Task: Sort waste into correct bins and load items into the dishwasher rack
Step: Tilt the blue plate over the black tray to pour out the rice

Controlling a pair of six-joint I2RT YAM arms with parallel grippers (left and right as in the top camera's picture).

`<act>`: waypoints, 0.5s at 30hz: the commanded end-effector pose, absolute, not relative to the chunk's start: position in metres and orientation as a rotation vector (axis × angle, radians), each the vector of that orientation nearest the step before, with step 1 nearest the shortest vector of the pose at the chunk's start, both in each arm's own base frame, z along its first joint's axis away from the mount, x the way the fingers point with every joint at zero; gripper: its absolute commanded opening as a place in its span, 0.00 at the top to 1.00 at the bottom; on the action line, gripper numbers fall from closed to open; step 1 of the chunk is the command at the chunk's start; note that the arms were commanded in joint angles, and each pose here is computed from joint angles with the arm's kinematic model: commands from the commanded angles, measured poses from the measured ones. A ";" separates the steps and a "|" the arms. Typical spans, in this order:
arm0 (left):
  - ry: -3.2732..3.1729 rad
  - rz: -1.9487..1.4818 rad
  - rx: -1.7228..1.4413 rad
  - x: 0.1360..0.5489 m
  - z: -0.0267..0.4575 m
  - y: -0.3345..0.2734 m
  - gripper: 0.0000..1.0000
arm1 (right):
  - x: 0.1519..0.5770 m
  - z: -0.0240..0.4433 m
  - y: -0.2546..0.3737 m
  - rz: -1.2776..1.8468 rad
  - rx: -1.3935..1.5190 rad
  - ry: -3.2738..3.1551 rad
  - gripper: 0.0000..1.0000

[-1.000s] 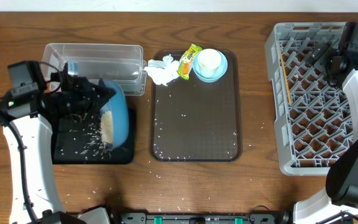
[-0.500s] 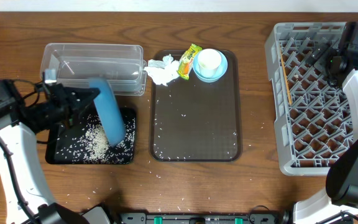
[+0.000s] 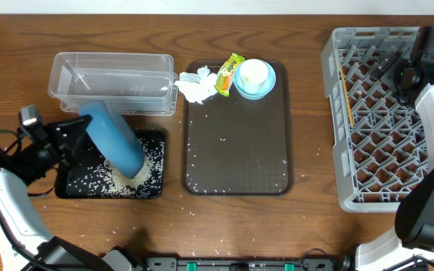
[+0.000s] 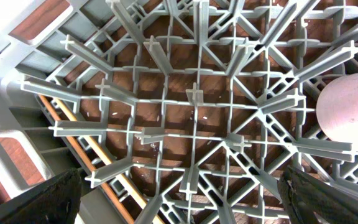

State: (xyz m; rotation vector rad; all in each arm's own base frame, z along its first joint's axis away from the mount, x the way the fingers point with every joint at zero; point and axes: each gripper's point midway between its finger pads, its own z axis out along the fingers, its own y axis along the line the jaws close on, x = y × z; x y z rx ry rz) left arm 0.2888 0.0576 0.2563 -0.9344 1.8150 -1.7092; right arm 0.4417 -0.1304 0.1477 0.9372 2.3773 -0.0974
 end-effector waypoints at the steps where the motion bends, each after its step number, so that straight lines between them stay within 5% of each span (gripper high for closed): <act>1: 1.756 -1.726 -0.877 0.284 0.270 0.060 0.94 | 0.441 0.143 -0.132 -0.099 0.966 2.376 0.01; 15: 1.751 -1.721 -0.885 0.284 0.269 0.063 0.94 | 0.441 0.143 -0.132 -0.099 0.965 2.376 0.01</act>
